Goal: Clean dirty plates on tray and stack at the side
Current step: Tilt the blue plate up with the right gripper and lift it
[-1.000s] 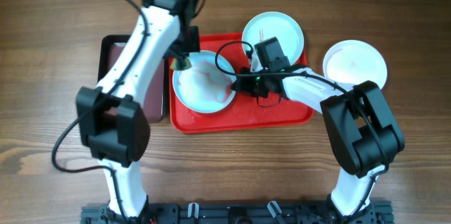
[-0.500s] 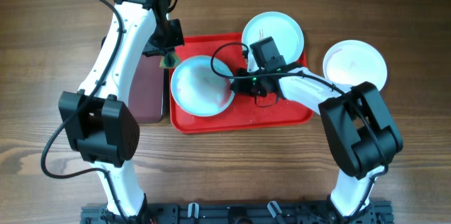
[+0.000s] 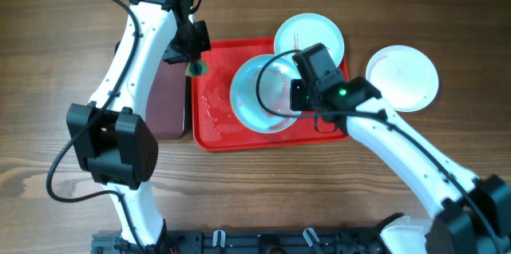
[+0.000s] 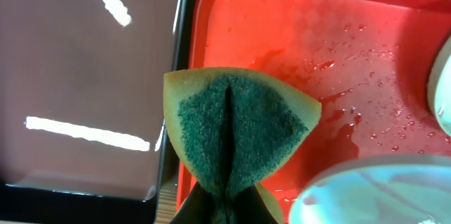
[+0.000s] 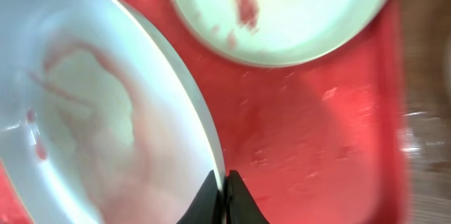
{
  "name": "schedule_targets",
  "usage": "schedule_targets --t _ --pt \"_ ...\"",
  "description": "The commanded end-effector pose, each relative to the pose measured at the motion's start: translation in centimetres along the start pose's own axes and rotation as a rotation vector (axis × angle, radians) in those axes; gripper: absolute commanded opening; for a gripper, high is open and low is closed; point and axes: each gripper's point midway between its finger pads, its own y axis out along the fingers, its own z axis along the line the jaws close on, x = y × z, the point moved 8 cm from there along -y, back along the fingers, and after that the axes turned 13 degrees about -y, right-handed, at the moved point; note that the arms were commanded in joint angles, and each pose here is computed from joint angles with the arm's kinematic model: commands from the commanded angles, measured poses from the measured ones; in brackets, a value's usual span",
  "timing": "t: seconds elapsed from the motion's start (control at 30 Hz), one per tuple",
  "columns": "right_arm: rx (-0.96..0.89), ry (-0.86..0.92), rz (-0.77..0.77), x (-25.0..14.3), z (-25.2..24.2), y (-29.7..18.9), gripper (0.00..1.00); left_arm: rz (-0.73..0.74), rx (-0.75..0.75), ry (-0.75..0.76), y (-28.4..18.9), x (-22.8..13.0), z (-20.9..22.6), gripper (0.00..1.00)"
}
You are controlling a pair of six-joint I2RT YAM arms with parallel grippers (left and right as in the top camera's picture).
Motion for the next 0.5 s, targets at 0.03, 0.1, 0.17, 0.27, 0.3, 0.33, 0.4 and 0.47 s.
schedule_targets --t 0.03,0.1,0.17,0.27,0.3,0.33,0.4,0.47 --pt "-0.326 -0.062 -0.186 1.4 -0.7 -3.5 0.04 -0.012 -0.060 0.012 -1.3 -0.1 -0.5 0.04" --pt "-0.418 -0.095 -0.232 1.4 -0.2 -4.2 0.04 -0.009 -0.063 0.013 -1.3 -0.1 -0.6 0.04" --pt "-0.512 -0.135 -0.291 1.3 0.7 -5.2 0.04 -0.007 -0.066 0.012 -1.3 -0.1 -0.6 0.04" --pt "-0.597 -0.176 -0.357 1.1 1.8 -6.3 0.04 -0.006 -0.065 0.012 -1.3 -0.1 -0.6 0.04" --pt "-0.627 -0.188 -0.380 1.0 2.1 -6.7 0.04 -0.006 -0.065 0.012 -1.2 -0.1 -0.6 0.04" --pt "-0.673 -0.209 -0.407 0.9 2.4 -7.3 0.04 -0.005 -0.064 0.012 -1.2 -0.1 -0.6 0.04" --pt "-0.740 -0.248 -0.451 1.0 3.0 -8.2 0.04 -0.005 -0.064 0.012 -1.2 -0.1 -0.6 0.04" --pt "-0.786 -0.281 -0.487 1.1 3.6 -8.9 0.04 -0.005 -0.064 0.012 -1.2 -0.1 -0.6 0.04"
